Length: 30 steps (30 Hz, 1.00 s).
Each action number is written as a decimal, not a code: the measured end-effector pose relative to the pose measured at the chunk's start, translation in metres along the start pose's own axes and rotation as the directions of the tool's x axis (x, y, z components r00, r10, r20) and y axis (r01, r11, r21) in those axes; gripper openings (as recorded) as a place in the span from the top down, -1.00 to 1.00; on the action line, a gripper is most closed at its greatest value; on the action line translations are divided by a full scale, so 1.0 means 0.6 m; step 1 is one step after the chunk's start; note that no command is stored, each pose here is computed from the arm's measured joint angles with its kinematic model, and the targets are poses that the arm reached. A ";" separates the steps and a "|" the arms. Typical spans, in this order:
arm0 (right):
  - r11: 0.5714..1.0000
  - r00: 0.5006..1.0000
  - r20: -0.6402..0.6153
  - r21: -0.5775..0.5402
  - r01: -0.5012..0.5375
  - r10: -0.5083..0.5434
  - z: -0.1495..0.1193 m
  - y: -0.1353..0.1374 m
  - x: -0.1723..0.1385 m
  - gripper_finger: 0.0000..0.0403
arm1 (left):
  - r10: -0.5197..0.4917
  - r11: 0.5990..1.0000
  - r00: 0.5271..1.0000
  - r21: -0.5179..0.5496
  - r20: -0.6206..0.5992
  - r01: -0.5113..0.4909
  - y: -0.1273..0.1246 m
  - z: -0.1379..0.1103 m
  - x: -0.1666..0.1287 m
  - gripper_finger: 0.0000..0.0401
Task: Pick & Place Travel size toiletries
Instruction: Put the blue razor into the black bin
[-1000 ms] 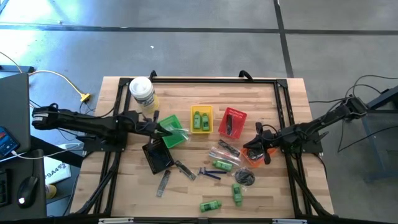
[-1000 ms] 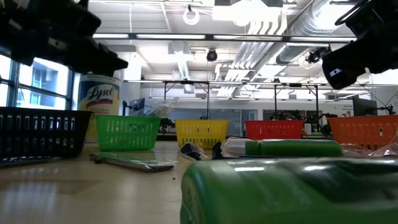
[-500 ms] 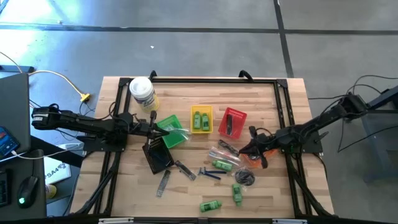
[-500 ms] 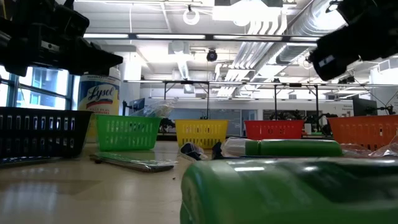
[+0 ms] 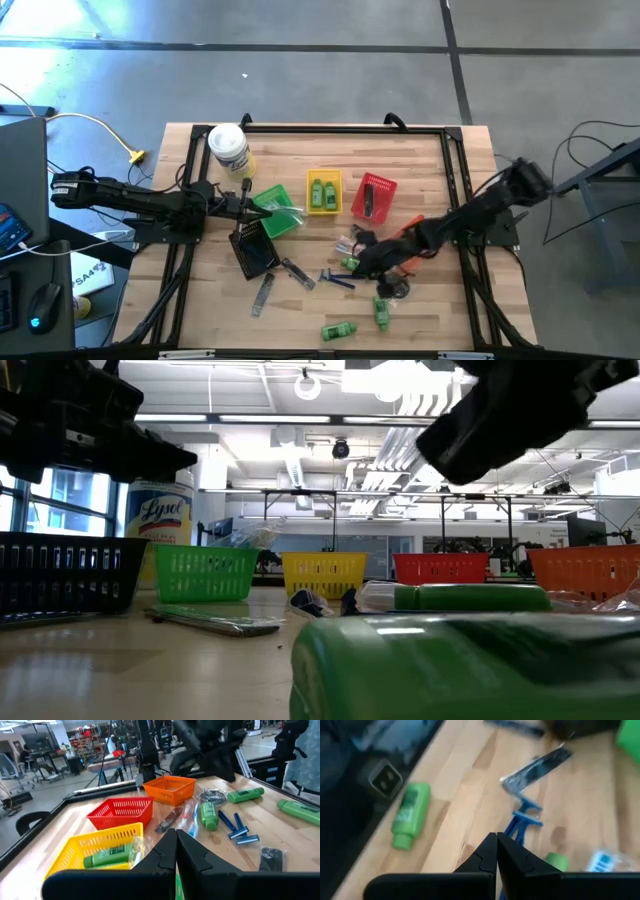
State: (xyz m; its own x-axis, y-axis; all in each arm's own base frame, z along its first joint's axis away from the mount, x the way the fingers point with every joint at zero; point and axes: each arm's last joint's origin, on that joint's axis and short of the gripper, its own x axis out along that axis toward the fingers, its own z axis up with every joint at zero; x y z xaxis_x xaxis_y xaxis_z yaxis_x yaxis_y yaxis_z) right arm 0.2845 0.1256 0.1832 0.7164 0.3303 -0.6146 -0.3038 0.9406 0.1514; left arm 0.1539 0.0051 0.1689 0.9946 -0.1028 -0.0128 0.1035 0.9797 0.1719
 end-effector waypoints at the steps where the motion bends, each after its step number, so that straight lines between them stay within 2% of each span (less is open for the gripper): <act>1: 1.000 0.999 -0.034 -0.013 -0.002 0.001 0.003 0.001 0.011 0.99 | 0.000 1.000 1.000 0.000 -0.001 0.000 0.000 0.000 0.000 1.00; 4: 1.000 0.993 -0.114 -0.015 -0.010 0.008 0.009 -0.003 0.038 0.99 | -0.002 1.000 1.000 -0.002 -0.011 0.002 0.000 -0.002 0.000 1.00; 7: 0.998 0.989 -0.134 0.002 -0.056 0.056 0.017 -0.007 0.062 0.99 | -0.003 1.000 1.000 -0.003 -0.010 0.003 0.000 -0.002 0.000 1.00; 10: 0.999 0.988 -0.149 0.002 -0.051 0.051 0.022 -0.007 0.079 0.95 | -0.008 1.000 1.000 -0.017 -0.010 0.007 -0.001 -0.002 0.000 1.00; 14: 1.000 0.976 -0.216 0.003 -0.031 0.031 0.013 -0.008 0.087 0.76 | -0.008 1.000 1.000 -0.029 -0.011 0.008 -0.001 -0.002 0.000 1.00; 19: 0.997 0.953 -0.291 -0.035 0.076 -0.083 -0.004 -0.008 0.088 0.43 | -0.010 0.999 1.000 -0.032 -0.014 0.010 -0.001 -0.002 0.000 1.00; 22: 0.992 0.948 -0.294 -0.055 0.111 -0.123 -0.007 -0.004 0.087 0.28 | -0.011 0.999 1.000 -0.032 -0.014 0.010 -0.001 -0.002 0.000 1.00; 26: 0.991 0.947 -0.291 -0.066 0.120 -0.134 -0.008 0.000 0.087 0.18 | -0.010 0.999 1.000 -0.031 -0.013 0.010 -0.001 -0.002 0.000 1.00; 30: 0.990 0.945 -0.295 -0.068 0.126 -0.140 -0.011 -0.001 0.091 0.18 | -0.010 0.999 1.000 -0.031 -0.013 0.010 -0.001 -0.002 0.000 1.00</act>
State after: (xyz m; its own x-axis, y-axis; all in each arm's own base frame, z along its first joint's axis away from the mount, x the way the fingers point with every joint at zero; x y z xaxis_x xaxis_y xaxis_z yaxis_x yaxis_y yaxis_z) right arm 0.3199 0.1426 0.1444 0.5343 0.1571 -0.8306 -0.2530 0.9673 0.0202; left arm 0.1540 0.0049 0.1676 0.9935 -0.1108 -0.0276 0.1136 0.9835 0.1409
